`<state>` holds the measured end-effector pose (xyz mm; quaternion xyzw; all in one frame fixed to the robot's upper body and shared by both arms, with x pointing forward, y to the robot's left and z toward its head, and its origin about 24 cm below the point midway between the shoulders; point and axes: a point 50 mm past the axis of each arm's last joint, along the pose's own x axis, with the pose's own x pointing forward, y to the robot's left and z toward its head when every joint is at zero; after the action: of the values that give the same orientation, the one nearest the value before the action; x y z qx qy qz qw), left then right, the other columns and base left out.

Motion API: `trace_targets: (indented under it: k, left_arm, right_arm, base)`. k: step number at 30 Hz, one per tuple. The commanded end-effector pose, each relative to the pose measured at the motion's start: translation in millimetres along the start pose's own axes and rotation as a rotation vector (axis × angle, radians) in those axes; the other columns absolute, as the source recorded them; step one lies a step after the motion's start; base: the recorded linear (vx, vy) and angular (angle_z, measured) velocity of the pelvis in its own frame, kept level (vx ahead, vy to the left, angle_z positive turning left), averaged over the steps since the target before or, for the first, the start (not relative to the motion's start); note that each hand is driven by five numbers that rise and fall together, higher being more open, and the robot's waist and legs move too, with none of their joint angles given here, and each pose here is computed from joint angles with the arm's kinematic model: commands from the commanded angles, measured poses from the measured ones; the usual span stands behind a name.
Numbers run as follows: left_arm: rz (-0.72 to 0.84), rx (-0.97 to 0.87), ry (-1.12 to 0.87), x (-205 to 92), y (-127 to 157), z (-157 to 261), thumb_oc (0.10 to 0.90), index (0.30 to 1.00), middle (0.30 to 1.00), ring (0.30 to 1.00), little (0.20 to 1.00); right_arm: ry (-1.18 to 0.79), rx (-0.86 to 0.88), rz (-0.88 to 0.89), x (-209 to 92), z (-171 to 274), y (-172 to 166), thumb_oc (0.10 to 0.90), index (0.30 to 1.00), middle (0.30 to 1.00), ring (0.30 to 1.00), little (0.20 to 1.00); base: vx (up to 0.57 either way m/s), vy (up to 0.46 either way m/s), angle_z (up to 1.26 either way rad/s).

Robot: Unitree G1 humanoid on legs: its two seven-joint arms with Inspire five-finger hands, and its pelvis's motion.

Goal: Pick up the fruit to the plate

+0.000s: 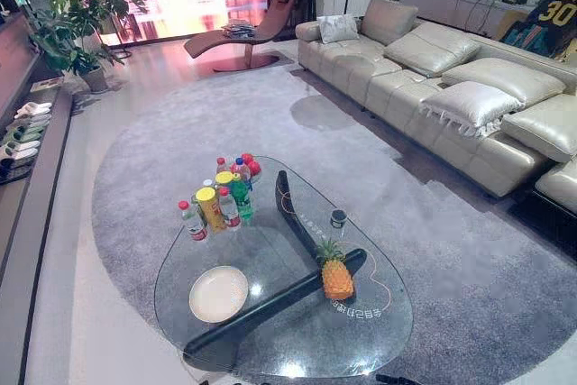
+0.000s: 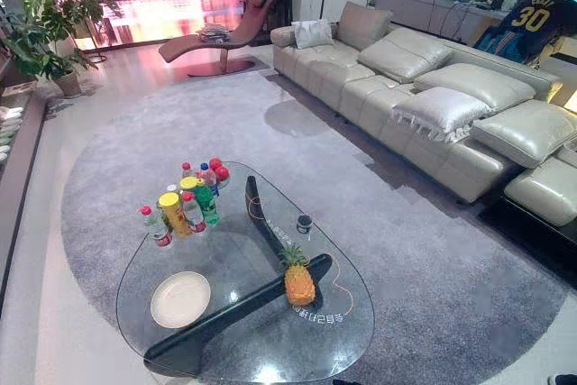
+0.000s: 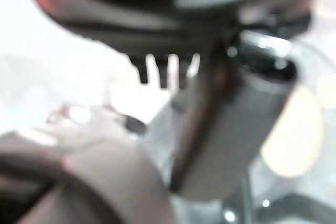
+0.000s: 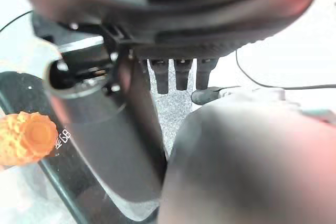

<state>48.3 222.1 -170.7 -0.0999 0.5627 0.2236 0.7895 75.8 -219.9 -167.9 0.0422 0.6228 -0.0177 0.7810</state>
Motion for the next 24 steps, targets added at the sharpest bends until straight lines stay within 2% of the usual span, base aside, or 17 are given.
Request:
trace_targets:
  k: [1,13,24]
  left_arm:
    - [-0.045,-0.004,-0.103,4,-16,34,0.8,0.9,0.9,0.9,0.9]
    - [-0.065,-0.005,-0.122,4,-17,36,0.8,0.9,0.9,0.9,0.9]
    - [-0.05,0.003,-0.118,4,-13,31,0.8,0.9,0.9,0.9,0.9]
  right_arm:
    - [0.079,-0.027,-0.028,0,-10,-4,0.8,0.9,0.9,0.9,0.9]
    - [0.074,-0.027,-0.042,-1,-7,-7,0.8,0.9,0.9,0.9,0.9]
    - [0.017,0.014,-0.232,-4,-5,-21,0.8,0.9,0.9,0.9,0.9]
  base:
    - [0.16,0.185,-0.67]
    - [0.0,0.0,0.0]
    - [0.01,-0.003,0.0]
